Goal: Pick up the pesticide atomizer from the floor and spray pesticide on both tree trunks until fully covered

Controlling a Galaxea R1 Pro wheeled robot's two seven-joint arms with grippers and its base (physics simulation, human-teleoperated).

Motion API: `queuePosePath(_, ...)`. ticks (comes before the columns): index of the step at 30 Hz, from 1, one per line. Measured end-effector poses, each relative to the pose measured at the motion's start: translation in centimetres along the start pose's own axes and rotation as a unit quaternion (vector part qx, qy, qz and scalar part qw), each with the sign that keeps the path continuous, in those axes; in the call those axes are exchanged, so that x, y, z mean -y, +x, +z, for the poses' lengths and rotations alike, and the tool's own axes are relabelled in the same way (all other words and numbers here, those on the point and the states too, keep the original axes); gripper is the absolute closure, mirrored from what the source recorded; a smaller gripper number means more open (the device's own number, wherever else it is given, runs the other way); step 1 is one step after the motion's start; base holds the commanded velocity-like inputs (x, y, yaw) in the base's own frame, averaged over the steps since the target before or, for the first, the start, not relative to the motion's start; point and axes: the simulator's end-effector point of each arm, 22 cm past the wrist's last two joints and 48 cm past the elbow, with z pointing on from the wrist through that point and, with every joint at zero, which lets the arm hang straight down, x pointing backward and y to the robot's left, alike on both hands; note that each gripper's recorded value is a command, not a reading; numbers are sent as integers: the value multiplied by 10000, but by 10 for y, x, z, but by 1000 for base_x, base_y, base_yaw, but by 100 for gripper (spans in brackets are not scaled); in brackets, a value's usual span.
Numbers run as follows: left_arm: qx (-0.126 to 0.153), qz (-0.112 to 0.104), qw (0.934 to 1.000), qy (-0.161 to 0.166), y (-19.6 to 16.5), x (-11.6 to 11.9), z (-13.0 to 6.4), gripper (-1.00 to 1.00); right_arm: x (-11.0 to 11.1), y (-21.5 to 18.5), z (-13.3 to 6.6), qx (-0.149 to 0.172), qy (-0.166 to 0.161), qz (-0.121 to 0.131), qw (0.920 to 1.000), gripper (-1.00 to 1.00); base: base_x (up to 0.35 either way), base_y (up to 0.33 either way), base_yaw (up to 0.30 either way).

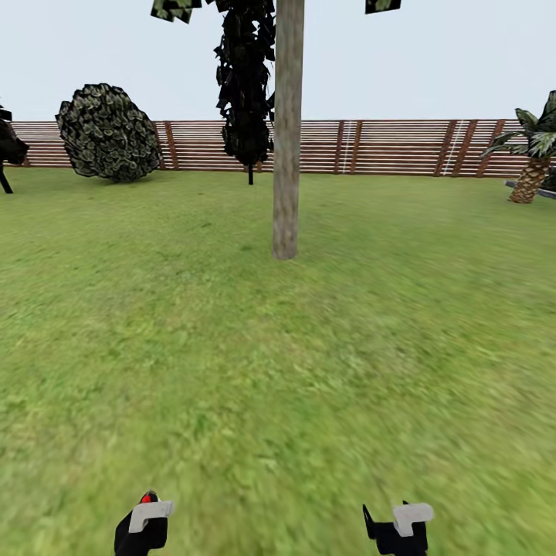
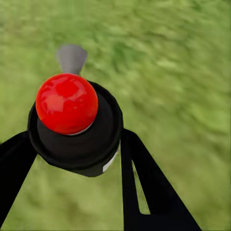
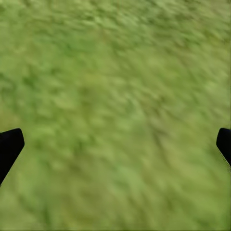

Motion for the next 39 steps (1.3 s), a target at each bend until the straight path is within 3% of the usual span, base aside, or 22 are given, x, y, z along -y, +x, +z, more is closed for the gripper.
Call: queuePosePath(39,8,-2,10000,-1,0,0,0,100,0,-1,0,7,4,3,10000,-100,339,0,0)
